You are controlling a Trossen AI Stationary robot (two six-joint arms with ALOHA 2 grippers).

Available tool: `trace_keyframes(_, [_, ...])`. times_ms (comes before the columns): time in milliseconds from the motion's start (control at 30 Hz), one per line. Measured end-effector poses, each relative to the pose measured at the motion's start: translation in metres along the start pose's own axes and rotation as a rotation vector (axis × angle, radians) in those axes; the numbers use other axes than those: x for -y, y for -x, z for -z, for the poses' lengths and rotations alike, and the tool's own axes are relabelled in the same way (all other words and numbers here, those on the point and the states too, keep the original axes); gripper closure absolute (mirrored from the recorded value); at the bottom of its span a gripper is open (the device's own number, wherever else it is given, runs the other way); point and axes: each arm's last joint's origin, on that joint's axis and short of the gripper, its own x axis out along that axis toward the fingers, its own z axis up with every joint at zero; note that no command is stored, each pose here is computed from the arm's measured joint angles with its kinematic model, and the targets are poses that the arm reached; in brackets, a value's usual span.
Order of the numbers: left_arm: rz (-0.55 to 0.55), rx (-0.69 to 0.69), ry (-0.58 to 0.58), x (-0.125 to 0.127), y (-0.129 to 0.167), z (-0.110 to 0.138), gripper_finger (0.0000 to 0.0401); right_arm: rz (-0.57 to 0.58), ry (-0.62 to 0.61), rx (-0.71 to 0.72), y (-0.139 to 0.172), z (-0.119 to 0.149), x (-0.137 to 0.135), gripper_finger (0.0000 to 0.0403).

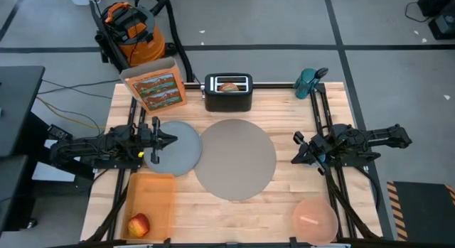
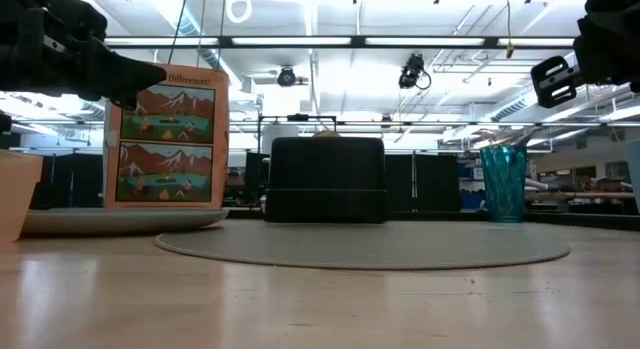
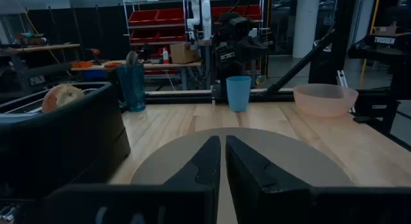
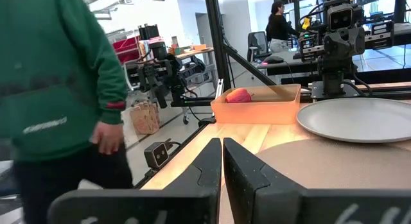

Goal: Arrange a breakfast setting

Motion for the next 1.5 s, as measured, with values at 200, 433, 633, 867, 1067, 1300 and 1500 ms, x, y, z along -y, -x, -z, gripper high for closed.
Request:
trace_keyframes(200, [0.000, 0.000, 0.000, 0.000, 0.000, 0.000, 0.0369, 0.000, 0.000, 0.000, 0.000, 0.000, 0.000, 0.0380])
trace_keyframes(433, [0.000, 0.000, 0.000, 0.000, 0.000, 0.000, 0.0369, 0.005, 0.028, 0.016, 0.000, -0.001, 0.000, 0.0380])
trace_keyframes(633, [0.000, 0.000, 0.000, 0.000, 0.000, 0.000, 0.0369, 0.057, 0.033, 0.270, 0.003, -0.025, -0.003, 0.0380])
trace_keyframes(867, [0.000, 0.000, 0.000, 0.000, 0.000, 0.000, 0.0369, 0.058, -0.174, 0.493, 0.010, -0.043, -0.005, 0.0380])
trace_keyframes(1067, [0.000, 0.001, 0.000, 0.000, 0.000, 0.000, 0.0369, 0.170, -0.253, 0.424, 0.006, -0.047, -0.003, 0.0382])
trace_keyframes(1300, [0.000, 0.001, 0.000, 0.000, 0.000, 0.000, 0.0369, 0.214, -0.236, -0.075, -0.023, -0.094, -0.017, 0.0397])
trace_keyframes(1500, [0.000, 0.001, 0.000, 0.000, 0.000, 0.000, 0.0369, 0.232, -0.328, -0.382, -0.076, -0.122, -0.035, 0.0395])
